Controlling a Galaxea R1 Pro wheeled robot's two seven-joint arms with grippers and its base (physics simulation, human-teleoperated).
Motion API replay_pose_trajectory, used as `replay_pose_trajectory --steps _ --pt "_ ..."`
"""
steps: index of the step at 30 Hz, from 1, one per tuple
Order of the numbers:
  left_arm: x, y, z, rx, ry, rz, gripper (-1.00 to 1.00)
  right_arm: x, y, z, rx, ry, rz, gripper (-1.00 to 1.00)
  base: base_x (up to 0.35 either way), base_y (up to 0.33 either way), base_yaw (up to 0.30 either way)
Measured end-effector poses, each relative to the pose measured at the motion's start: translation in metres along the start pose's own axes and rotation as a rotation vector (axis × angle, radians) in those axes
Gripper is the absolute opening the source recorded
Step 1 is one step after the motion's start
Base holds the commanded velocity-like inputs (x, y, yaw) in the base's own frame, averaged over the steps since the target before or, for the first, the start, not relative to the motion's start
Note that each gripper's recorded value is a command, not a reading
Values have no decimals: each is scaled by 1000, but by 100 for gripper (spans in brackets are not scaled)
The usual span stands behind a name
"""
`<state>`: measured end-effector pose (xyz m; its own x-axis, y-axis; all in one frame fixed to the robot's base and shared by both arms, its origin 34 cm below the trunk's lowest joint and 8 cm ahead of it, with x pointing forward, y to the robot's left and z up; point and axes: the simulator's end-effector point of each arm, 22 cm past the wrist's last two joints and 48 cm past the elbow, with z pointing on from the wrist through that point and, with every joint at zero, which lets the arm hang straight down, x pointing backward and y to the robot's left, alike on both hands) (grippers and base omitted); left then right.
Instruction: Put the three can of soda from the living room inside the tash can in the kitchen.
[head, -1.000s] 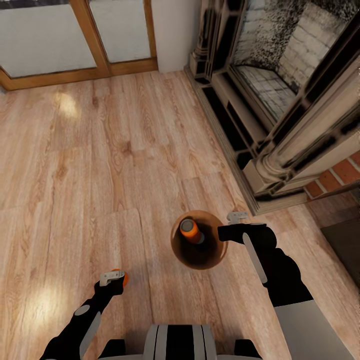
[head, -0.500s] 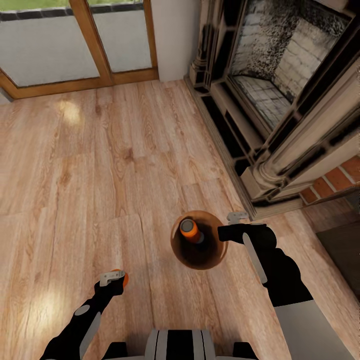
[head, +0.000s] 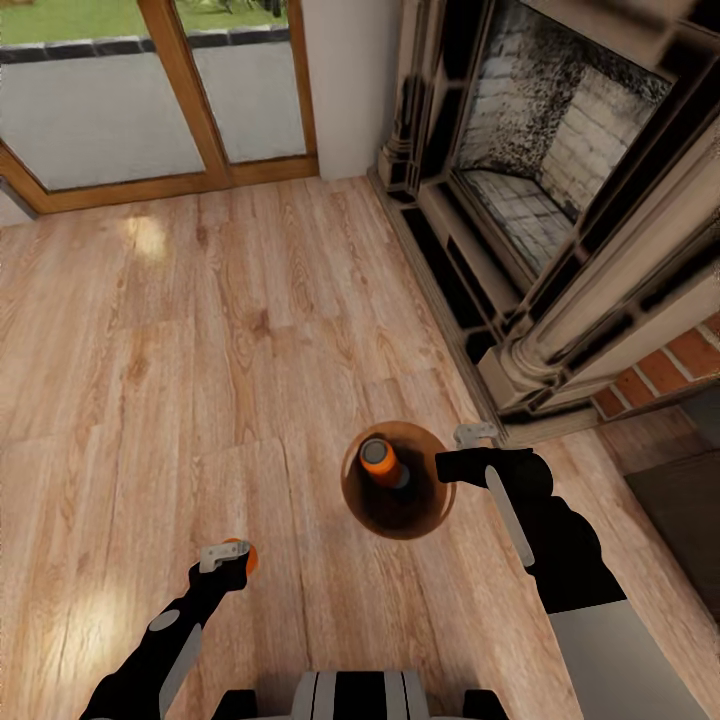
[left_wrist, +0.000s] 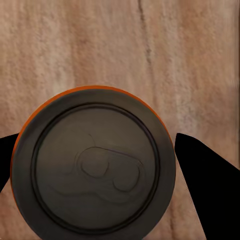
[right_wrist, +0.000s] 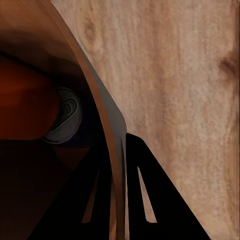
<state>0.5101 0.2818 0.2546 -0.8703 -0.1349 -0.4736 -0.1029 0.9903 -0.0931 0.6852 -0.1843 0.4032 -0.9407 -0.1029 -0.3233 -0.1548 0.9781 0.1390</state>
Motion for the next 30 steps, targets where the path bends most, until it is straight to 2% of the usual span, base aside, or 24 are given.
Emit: replay_pose_trajectory --steps 18,30 --pt "-38 -7 -33 5 -27 1 -100 -29 5 -45 3 -27 -5 -100 0 0 0" --pt "-53 -10 -53 7 -28 2 -100 -40 8 -67 4 -26 -5 -100 0 0 0"
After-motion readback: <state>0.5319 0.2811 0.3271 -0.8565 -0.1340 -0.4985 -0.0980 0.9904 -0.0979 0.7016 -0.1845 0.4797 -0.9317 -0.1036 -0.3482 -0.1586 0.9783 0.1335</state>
